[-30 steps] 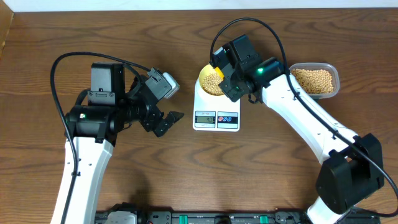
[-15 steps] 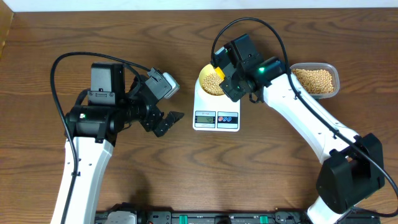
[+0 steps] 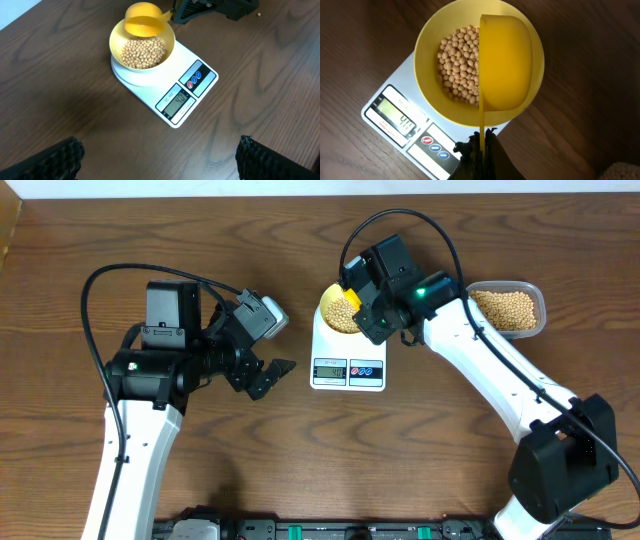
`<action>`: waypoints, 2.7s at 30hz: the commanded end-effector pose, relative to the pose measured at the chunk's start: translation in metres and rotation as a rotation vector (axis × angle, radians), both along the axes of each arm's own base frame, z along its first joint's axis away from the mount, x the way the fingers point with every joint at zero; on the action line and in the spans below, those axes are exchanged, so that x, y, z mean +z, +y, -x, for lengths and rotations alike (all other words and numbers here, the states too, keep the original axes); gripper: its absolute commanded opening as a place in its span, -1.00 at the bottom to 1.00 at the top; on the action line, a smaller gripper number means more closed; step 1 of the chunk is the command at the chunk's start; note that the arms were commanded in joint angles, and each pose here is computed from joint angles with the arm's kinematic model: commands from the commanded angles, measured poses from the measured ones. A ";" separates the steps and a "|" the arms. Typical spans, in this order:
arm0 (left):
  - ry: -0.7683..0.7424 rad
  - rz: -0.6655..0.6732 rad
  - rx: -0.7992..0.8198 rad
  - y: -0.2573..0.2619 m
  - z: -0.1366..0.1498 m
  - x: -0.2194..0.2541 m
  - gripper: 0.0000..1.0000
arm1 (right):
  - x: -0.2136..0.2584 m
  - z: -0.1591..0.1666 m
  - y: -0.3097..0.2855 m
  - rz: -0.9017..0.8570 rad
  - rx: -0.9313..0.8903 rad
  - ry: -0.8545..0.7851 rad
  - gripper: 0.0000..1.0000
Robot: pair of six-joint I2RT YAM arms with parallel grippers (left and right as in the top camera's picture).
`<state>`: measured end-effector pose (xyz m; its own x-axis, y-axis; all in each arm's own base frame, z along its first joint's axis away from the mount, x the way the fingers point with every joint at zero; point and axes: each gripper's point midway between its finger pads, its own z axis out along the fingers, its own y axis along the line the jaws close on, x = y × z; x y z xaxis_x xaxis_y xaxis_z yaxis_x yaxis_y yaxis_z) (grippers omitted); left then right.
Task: Scoop item into bowl and weigh 50g on scale
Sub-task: 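Hold the scoop above the bowl with the right gripper while the scale settles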
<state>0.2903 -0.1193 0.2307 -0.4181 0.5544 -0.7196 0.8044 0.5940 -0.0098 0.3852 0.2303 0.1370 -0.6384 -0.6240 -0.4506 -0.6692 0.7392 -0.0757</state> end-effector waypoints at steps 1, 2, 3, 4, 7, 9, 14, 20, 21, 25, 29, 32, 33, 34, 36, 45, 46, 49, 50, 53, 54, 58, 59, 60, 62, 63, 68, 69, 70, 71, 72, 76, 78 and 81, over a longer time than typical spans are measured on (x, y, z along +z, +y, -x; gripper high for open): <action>-0.007 0.013 0.007 0.000 -0.002 0.006 0.98 | 0.014 -0.004 -0.001 -0.019 0.001 -0.027 -0.98; -0.007 0.014 0.008 0.000 -0.002 0.006 0.98 | 0.013 -0.004 -0.002 -0.019 -0.002 -0.026 -0.98; -0.006 0.014 0.008 0.000 -0.002 0.006 0.98 | 0.013 -0.005 -0.002 -0.019 -0.004 -0.026 -0.98; -0.006 0.014 0.008 0.000 -0.002 0.006 0.98 | 0.013 -0.006 -0.003 -0.020 -0.007 -0.025 -0.98; -0.007 0.013 0.007 0.000 -0.002 0.006 0.98 | 0.013 -0.006 -0.005 -0.021 -0.011 -0.024 -0.98; -0.007 0.013 0.007 0.000 -0.002 0.006 0.98 | 0.013 -0.007 -0.006 -0.021 -0.013 -0.024 -0.98; -0.007 0.013 0.007 0.000 -0.002 0.006 0.98 | 0.013 -0.007 -0.007 -0.020 -0.015 -0.022 -0.98; -0.007 0.014 0.008 0.000 -0.002 0.006 0.98 | 0.013 -0.007 -0.007 -0.021 -0.015 -0.022 -0.98; -0.006 0.014 0.008 0.000 -0.002 0.006 0.98 | 0.013 -0.007 -0.007 -0.021 -0.015 -0.022 -0.98; -0.006 0.014 0.008 0.000 -0.002 0.006 0.98 | 0.013 -0.006 -0.006 -0.025 -0.011 -0.019 -0.98; -0.007 0.014 0.008 0.000 -0.002 0.006 0.98 | 0.013 -0.006 -0.006 -0.026 -0.012 -0.019 -0.98; -0.007 0.014 0.008 0.000 -0.002 0.006 0.98 | 0.013 -0.006 -0.006 -0.029 -0.010 -0.017 -0.98; -0.007 0.013 0.007 0.000 -0.002 0.006 0.98 | 0.013 -0.006 -0.005 -0.031 -0.008 -0.015 -0.98; -0.007 0.013 0.007 0.000 -0.002 0.006 0.98 | 0.013 -0.005 -0.005 -0.034 -0.006 -0.013 -0.98; -0.007 0.014 0.008 0.000 -0.002 0.006 0.98 | 0.013 -0.005 -0.004 -0.037 -0.004 -0.012 -0.98; -0.007 0.013 0.007 0.000 -0.002 0.006 0.98 | 0.013 -0.005 -0.004 -0.036 -0.005 -0.011 -0.98; -0.007 0.014 0.008 0.000 -0.002 0.006 0.98 | 0.013 -0.005 -0.004 -0.036 -0.005 -0.011 -0.98; -0.007 0.013 0.007 0.000 -0.002 0.006 0.98 | 0.013 -0.004 -0.005 -0.035 -0.005 -0.009 -0.98; -0.007 0.014 0.008 0.000 -0.002 0.006 0.98 | 0.013 -0.004 -0.005 -0.035 -0.005 -0.009 -0.98; -0.007 0.013 0.007 0.000 -0.002 0.006 0.98 | 0.013 -0.004 -0.005 -0.035 -0.005 -0.009 -0.98; -0.007 0.014 0.008 0.000 -0.002 0.006 0.98 | 0.013 -0.004 -0.005 -0.035 -0.005 -0.009 -0.98; -0.007 0.013 0.007 0.000 -0.002 0.006 0.98 | 0.013 -0.004 -0.005 -0.034 -0.005 -0.008 -0.98; -0.007 0.013 0.007 0.000 -0.002 0.006 0.98 | 0.013 -0.004 -0.005 -0.034 -0.005 -0.009 -0.98; -0.007 0.013 0.007 0.000 -0.002 0.006 0.98 | 0.013 -0.004 -0.005 -0.034 -0.005 -0.009 -0.98; -0.007 0.014 0.008 0.000 -0.002 0.006 0.98 | 0.013 -0.004 -0.005 -0.034 -0.005 -0.008 -0.98; -0.007 0.013 0.007 0.000 -0.002 0.006 0.98 | 0.013 -0.004 -0.005 -0.034 -0.005 -0.009 -0.98; -0.007 0.014 0.008 0.000 -0.002 0.006 0.98 | 0.013 -0.004 -0.005 -0.034 -0.005 -0.008 -0.98; -0.007 0.014 0.008 0.000 -0.002 0.006 0.98 | 0.012 -0.004 -0.005 -0.034 -0.005 -0.007 -0.98; -0.007 0.013 0.007 0.000 -0.002 0.006 0.98 | 0.012 -0.004 -0.005 -0.033 -0.005 -0.006 -0.98; -0.007 0.014 0.008 0.000 -0.002 0.006 0.98 | 0.012 -0.003 -0.005 -0.032 -0.005 -0.005 -0.98; -0.007 0.014 0.008 0.000 -0.002 0.006 0.98 | 0.012 -0.003 -0.005 -0.032 -0.005 -0.004 -0.98; -0.007 0.013 0.007 0.000 -0.002 0.006 0.98 | 0.012 -0.003 -0.005 -0.031 -0.005 -0.003 -0.98; -0.007 0.014 0.008 0.000 -0.002 0.006 0.98 | 0.012 -0.003 -0.005 -0.031 -0.005 -0.003 -0.98; -0.007 0.014 0.008 0.000 -0.002 0.006 0.98 | 0.012 -0.003 -0.005 -0.031 -0.005 -0.002 -0.98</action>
